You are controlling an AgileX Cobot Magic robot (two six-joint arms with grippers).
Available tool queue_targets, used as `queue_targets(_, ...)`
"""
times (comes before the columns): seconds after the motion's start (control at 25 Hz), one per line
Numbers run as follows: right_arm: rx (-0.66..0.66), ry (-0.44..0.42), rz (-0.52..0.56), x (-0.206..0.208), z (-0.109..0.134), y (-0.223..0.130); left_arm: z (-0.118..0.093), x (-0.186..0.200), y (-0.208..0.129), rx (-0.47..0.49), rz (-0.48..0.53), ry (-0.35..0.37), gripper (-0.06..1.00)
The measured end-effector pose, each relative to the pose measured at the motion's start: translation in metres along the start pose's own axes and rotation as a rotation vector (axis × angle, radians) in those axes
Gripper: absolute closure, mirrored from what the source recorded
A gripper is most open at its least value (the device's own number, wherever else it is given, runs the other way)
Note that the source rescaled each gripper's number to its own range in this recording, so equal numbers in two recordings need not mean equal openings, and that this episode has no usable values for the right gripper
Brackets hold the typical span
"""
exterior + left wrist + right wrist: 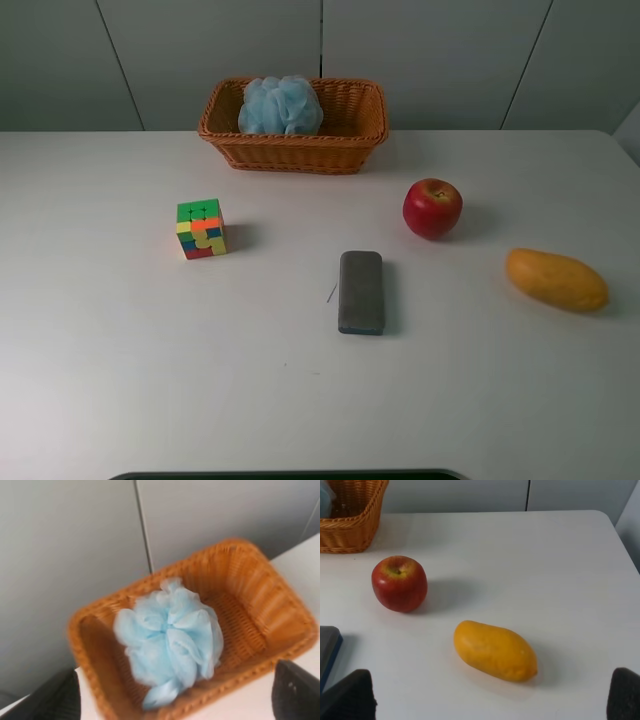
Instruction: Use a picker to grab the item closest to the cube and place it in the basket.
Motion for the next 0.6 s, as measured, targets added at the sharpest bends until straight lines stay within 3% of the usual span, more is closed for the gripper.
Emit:
queue_targets(0.2,0.000,0.000,0.000,0.000,0.000,0.000,0.030,0.106,-0.009,0.058,0.047,0.199,-0.05)
queue_targets(0.32,0.000,0.000,0.000,0.000,0.000,0.000,0.045,0.163,-0.010,0.102,-0.030,0.280,-0.05)
queue_targets(0.6,0.000,0.000,0.000,0.000,0.000,0.000,0.065,0.281,-0.043,0.191,-0.262,0.313,-0.05)
Point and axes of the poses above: a point on each arm's last joint axis where the gripper is mounted, x pointing back along that axis away from the gripper, z along the wrist's bending axis when the last joint is at zero, y = z × x, the point moved 6 cm from there along -x, pointing out along that axis toward the gripper, and after that the axes turned 13 degrees about x, right-handed, at the moved point
